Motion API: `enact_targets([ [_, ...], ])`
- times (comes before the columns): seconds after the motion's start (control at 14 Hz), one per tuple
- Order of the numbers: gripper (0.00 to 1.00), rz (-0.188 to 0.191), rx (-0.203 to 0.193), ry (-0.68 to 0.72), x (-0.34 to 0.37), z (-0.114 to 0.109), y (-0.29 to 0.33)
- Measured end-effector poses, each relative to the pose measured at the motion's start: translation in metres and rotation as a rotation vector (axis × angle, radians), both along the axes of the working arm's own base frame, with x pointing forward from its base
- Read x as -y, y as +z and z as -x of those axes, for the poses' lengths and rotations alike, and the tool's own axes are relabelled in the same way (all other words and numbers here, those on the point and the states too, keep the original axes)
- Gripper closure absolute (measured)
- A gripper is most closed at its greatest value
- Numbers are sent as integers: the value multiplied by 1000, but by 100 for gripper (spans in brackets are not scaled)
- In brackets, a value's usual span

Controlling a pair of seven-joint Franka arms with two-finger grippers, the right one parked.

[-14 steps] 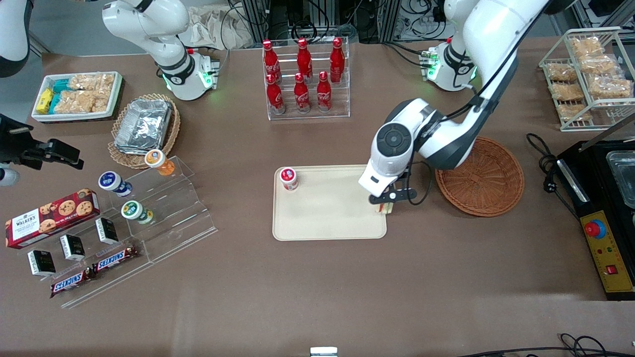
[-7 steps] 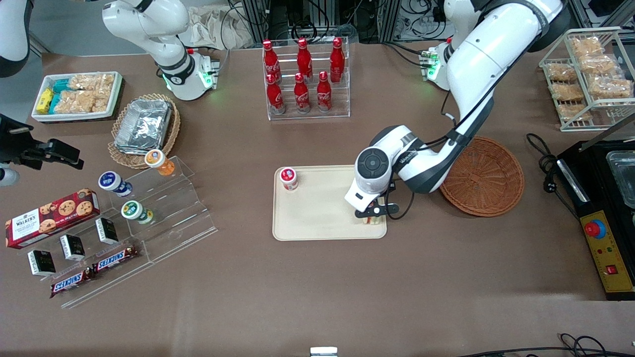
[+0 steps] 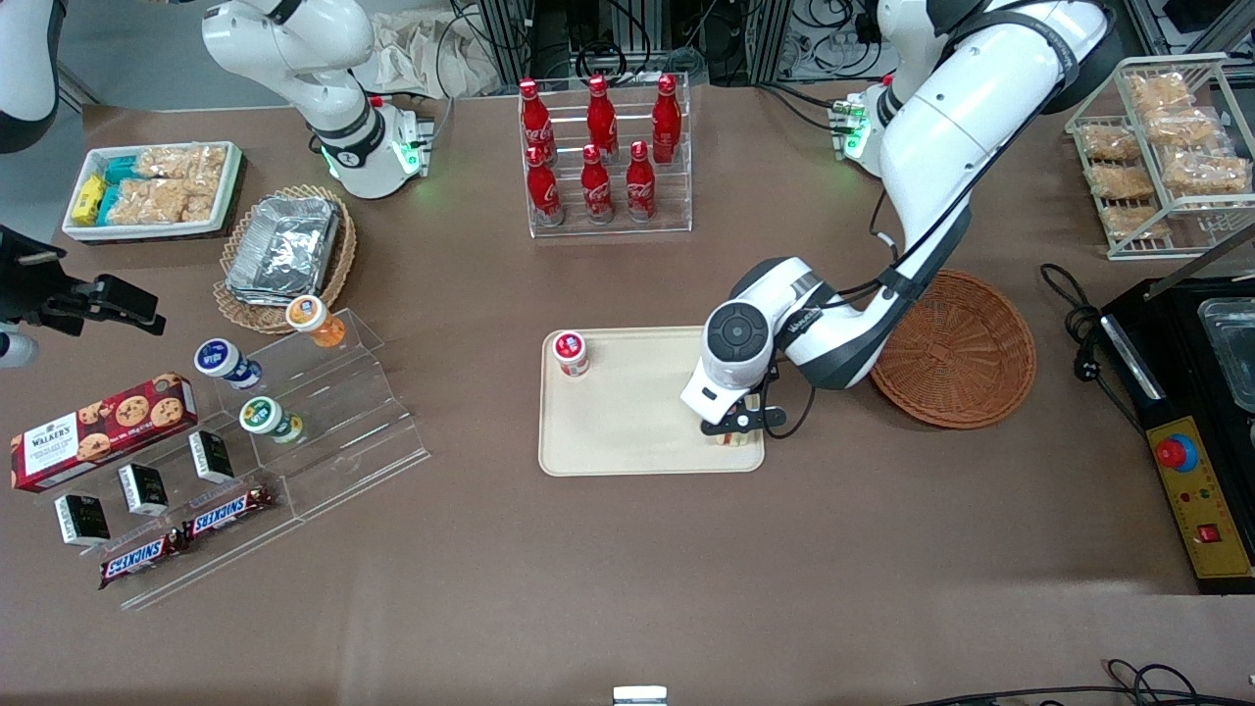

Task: Place sandwich from basket to tray
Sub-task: 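Lower the sandwich onto the tray and open the left gripper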

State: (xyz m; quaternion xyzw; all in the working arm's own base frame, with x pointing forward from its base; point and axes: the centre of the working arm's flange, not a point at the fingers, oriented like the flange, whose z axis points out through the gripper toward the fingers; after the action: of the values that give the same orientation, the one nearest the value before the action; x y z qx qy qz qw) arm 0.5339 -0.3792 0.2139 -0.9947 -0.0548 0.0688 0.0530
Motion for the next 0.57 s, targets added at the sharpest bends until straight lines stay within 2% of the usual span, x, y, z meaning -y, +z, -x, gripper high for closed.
enact_targets([
  [0.21, 74, -6, -7, 9, -3, -1, -6],
  [0.36, 60, -7, -6, 11, -4, -2, -6],
  [0.57, 29, -7, -2, 16, -5, -4, -5],
])
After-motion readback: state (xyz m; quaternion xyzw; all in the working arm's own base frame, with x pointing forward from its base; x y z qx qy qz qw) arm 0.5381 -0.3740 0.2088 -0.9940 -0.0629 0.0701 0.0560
